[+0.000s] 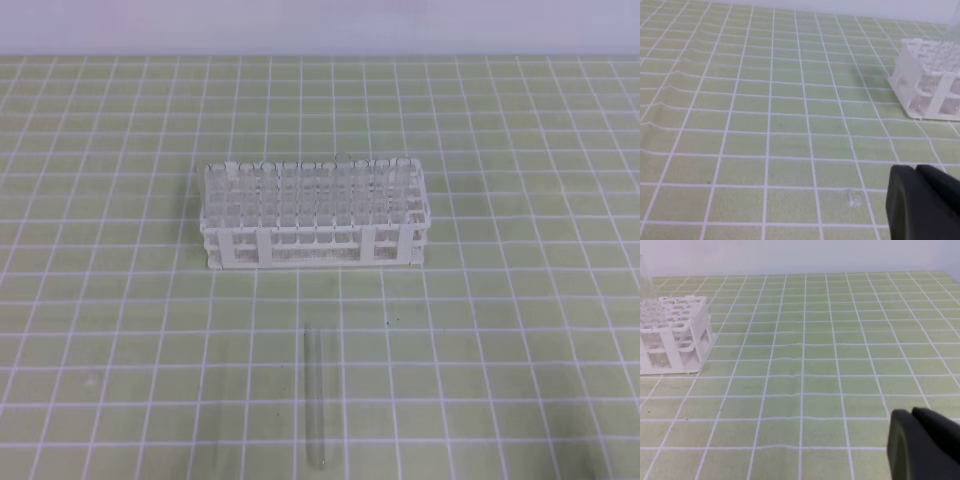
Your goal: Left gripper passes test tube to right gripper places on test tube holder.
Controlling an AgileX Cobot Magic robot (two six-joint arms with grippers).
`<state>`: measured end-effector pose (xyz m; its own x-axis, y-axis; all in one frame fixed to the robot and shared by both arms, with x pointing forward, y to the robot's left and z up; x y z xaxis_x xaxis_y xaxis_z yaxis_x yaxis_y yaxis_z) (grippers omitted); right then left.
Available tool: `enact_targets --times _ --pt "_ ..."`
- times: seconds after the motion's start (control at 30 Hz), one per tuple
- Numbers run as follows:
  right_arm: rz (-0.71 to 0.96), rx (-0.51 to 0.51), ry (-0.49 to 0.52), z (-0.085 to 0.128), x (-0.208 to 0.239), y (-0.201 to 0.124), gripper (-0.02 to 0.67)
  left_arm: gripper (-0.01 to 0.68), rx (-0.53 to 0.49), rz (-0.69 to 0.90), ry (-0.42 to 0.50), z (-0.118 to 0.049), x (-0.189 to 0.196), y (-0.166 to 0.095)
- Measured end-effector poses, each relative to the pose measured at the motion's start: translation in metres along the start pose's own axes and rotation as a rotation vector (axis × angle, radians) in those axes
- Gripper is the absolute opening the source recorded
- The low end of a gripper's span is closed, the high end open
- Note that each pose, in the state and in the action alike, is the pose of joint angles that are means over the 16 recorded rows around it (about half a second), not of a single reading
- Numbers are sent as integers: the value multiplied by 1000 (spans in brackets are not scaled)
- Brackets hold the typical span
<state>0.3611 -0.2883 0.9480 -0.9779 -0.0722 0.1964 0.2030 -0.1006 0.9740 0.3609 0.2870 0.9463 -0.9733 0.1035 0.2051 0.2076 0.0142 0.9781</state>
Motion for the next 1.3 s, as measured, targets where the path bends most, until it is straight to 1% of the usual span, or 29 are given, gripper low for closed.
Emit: enact_targets --times 0.33,0.77,1.3 --pt "0 0 0 0 0 0 -16 -2 11 -47 3 1 0 5" --pt "2 0 0 0 0 0 -16 -3 41 -128 6 1 1 20" --pt "2 0 0 0 0 0 -16 -2 18 -128 10 2 1 18"
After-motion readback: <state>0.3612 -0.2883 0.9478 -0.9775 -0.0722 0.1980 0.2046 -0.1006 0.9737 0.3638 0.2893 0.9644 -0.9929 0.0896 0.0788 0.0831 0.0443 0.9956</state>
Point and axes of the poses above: a point on each arm's last joint axis where the gripper is mounted, x pointing back along that axis away from the gripper, z along the wrist's bending axis when the last joint is at zero, y = z × x, the point moved 7 cm from there along -x, pointing out along that axis toward the gripper, and after that the axes turned 2 degrees about -x, right-handed, at the moved point
